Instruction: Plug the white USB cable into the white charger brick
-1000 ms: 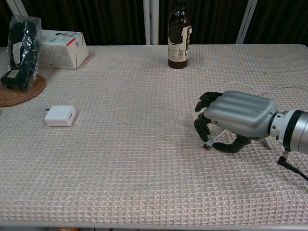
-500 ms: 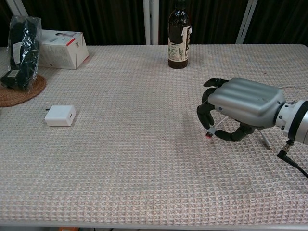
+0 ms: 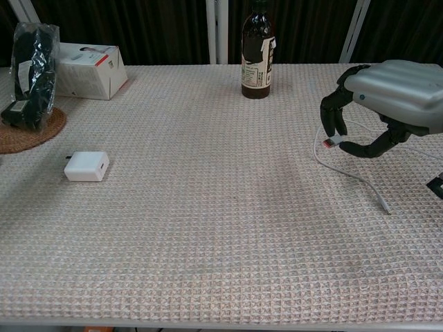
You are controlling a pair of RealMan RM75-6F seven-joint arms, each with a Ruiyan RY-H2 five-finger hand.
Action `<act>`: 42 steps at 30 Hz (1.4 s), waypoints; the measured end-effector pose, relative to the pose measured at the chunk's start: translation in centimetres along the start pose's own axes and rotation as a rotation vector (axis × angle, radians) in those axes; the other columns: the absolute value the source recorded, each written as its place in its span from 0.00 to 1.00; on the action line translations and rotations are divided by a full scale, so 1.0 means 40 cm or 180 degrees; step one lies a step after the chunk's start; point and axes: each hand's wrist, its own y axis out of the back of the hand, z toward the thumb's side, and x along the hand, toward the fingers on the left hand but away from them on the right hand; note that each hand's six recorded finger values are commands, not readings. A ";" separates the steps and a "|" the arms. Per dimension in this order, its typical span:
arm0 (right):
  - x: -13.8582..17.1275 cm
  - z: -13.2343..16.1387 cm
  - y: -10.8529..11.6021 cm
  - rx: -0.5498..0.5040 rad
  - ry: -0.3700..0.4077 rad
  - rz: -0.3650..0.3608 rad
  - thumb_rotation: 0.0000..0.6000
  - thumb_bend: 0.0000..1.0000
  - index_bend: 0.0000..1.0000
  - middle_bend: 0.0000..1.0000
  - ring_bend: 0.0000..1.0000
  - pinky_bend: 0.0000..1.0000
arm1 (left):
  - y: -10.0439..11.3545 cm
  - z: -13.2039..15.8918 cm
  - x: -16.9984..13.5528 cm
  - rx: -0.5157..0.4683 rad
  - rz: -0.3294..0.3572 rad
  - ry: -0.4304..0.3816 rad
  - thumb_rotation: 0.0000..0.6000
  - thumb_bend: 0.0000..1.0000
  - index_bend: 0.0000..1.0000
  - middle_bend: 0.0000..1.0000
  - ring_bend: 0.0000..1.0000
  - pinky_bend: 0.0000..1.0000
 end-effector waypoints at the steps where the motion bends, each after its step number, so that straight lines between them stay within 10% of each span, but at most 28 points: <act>1: 0.002 -0.008 0.009 -0.0006 -0.0030 -0.0021 1.00 0.34 0.63 0.52 0.30 0.15 | -0.004 0.013 0.016 -0.0007 -0.0035 -0.0052 1.00 0.06 0.10 0.13 0.03 0.00; 14: 0.042 -0.110 0.126 0.0048 -0.0404 -0.0223 1.00 0.34 0.63 0.52 0.29 0.15 | -0.128 0.113 0.196 -0.0173 -0.0553 -0.0137 1.00 0.09 0.19 0.20 0.05 0.03; 42: 0.062 -0.145 0.099 -0.0155 -0.0487 -0.0142 1.00 0.34 0.65 0.52 0.29 0.15 | -0.197 0.151 0.202 -0.0418 -0.0739 -0.0001 1.00 0.24 0.29 0.27 0.11 0.06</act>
